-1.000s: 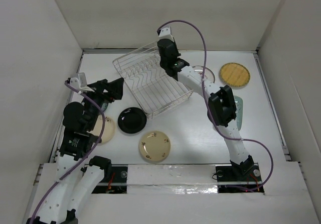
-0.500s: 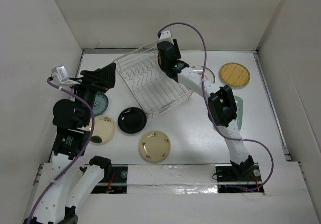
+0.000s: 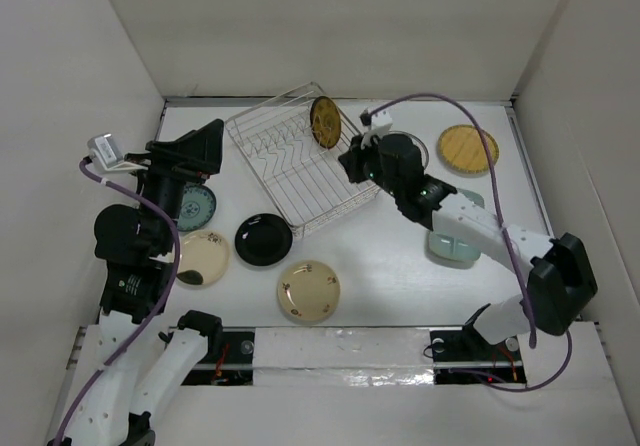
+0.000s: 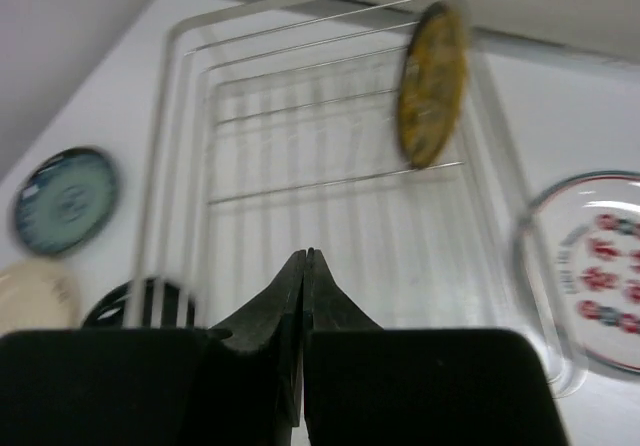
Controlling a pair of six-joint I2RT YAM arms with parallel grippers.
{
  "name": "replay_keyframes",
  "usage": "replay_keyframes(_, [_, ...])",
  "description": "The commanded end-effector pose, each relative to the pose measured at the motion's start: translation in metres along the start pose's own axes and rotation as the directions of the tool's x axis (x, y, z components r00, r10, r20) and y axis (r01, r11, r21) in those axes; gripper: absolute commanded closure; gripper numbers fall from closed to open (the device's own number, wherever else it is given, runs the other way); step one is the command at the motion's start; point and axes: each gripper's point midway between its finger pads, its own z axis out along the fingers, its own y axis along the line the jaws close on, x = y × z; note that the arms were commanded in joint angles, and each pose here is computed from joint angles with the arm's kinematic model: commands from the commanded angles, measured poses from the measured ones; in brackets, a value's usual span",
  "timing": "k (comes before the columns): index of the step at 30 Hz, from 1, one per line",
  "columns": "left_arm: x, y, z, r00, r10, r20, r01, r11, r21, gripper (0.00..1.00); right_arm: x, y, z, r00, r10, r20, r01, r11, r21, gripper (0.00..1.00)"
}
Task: Load the plates into the dish rack
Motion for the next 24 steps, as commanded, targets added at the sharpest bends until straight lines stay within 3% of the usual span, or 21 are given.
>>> replay_keyframes(1, [-0.008,-0.018,-0.006,0.999,-0.021,0.031,0.018,0.996,0.087,0.01,0.077,0.058,-0.035,0.971,0.069,-0.228,-0.137,0.945,-0.296,0.92])
replay_keyframes(2, [-0.009,-0.022,-0.007,0.999,-0.032,0.033,0.029,0.994,0.11,0.01,0.113,0.059,-0.049,0.944,0.07,-0.322,-0.177,0.932,-0.317,0.66])
replay_keyframes(3, [-0.004,-0.026,-0.008,0.999,-0.036,0.01,0.034,0.99,0.134,0.01,0.128,0.061,-0.058,0.923,0.095,-0.374,-0.226,0.919,-0.323,0.55])
replay_keyframes(5, [0.001,-0.03,-0.009,0.999,-0.033,-0.022,0.036,0.988,0.152,0.01,0.17,0.068,-0.081,0.869,0.08,-0.488,-0.283,0.89,-0.359,0.38])
replay_keyframes(7, [0.001,-0.026,-0.01,0.999,-0.021,-0.025,0.024,0.991,0.133,0.01,0.191,0.068,-0.089,0.84,0.101,-0.534,-0.329,0.876,-0.352,0.32])
replay_keyframes(13, [0.014,-0.005,-0.026,0.998,0.066,-0.026,-0.062,0.992,0.11,0.01,0.263,0.063,-0.107,0.728,0.081,-0.681,-0.394,0.862,-0.319,0.31])
replay_keyframes(16, [0.027,0.015,-0.031,0.989,0.138,-0.055,-0.135,0.989,0.069,0.01,0.279,0.069,-0.11,0.701,0.073,-0.71,-0.438,0.829,-0.347,0.34])
replay_keyframes(19, [0.045,0.042,-0.038,0.976,0.193,-0.101,-0.193,0.981,0.007,0.01,0.299,0.076,-0.114,0.655,0.05,-0.754,-0.49,0.788,-0.373,0.43])
replay_keyframes(20, [0.047,0.055,-0.039,0.973,0.203,-0.105,-0.209,0.977,-0.045,0.01,0.305,0.081,-0.119,0.642,0.034,-0.766,-0.503,0.772,-0.388,0.5])
replay_keyframes(24, [0.06,0.081,-0.047,0.959,0.243,-0.145,-0.26,0.959,-0.11,0.01,0.32,0.078,-0.125,0.616,0.019,-0.787,-0.515,0.766,-0.384,0.51])
